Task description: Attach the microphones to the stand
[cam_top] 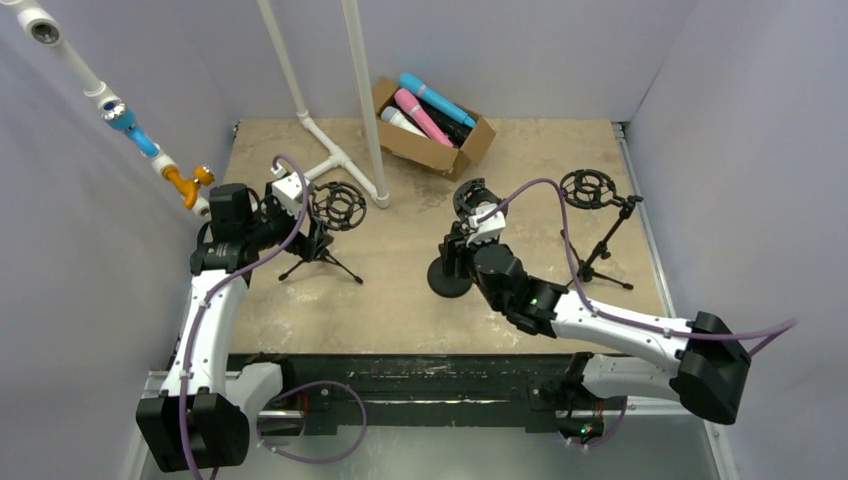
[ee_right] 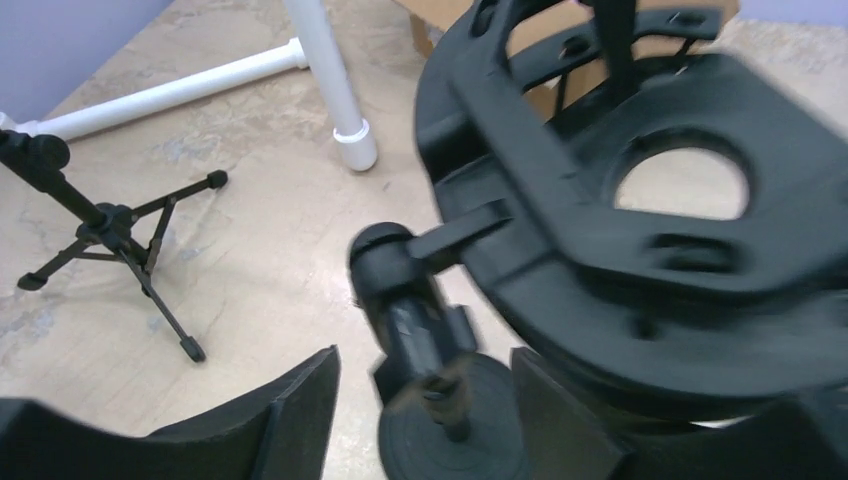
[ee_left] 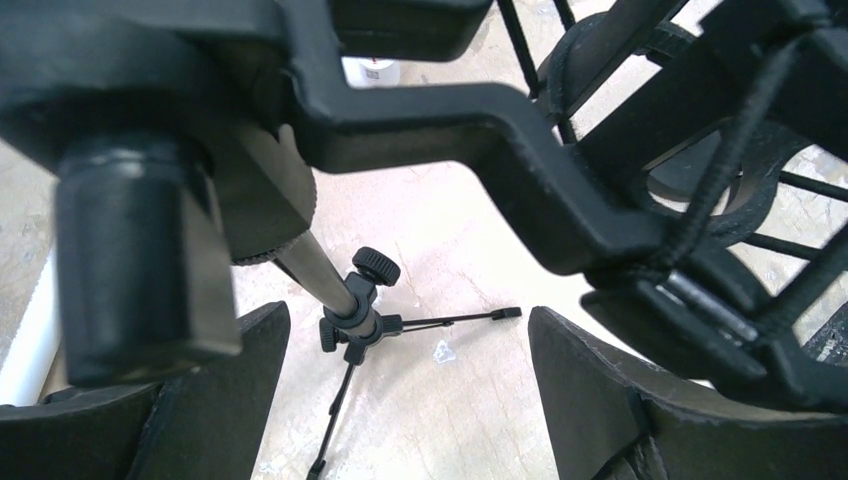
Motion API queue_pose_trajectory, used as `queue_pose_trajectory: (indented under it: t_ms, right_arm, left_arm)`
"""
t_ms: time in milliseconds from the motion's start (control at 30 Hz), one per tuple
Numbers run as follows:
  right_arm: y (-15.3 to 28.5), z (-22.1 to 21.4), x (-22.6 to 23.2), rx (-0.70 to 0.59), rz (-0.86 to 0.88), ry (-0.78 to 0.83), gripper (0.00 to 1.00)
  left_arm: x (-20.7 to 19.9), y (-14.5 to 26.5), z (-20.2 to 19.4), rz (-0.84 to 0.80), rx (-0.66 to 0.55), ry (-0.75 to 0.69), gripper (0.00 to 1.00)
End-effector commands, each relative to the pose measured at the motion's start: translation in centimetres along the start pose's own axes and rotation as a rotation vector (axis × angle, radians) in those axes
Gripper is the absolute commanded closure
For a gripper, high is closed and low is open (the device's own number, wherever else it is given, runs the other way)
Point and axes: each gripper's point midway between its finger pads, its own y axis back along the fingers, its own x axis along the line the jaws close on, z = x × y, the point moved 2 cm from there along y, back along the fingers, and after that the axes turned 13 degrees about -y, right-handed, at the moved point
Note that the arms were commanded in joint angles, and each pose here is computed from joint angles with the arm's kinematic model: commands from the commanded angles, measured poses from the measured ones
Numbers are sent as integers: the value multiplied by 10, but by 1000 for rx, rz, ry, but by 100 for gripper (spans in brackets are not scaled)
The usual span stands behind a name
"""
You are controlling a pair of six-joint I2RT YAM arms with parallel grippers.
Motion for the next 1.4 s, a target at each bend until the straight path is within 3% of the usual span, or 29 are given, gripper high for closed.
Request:
queue_pose_trajectory:
  t_ms: [0,100,167,500,633,867,933,1000,1100,1167,1233,1367]
  right_arm:
    - [-14,26,19,-112,32,-3,44]
    - [-17,33,14,-137,-2,21,80]
    - [-17,45,6,-163,-27,24,89]
    - [-46,117,-61,-316,-289,46,98]
    - [-61,132,-99,-364,-433,29,100]
    - [-76,142,-144,-387,-585,46,99]
    - [-81,139,-146,-378,-582,42,96]
    - [-85,132,-146,-356,-570,32,84]
    - [-85,122,-147,-319,-567,1,38]
    - [-80,123,-146,-323,-567,-12,24]
    - [-73,125,-141,-329,-554,-30,17]
    - [-52,130,-127,-339,-535,-59,13]
  left_arm:
    - [5,12,21,33,-45,-21,11]
    - [6,14,23,45,-43,-23,11]
    - [7,16,25,53,-46,-23,11]
    - [4,29,38,76,-65,-13,8]
    - [3,34,37,87,-46,-7,1]
    - [3,38,39,96,-41,-11,0]
    - [3,38,41,96,-40,-8,0]
    - [4,39,42,97,-38,-5,0]
    - [4,40,42,99,-35,-4,0]
    - [4,42,44,102,-33,-5,0]
    - [4,44,45,107,-32,-4,0]
    - [7,47,44,135,-24,-9,0]
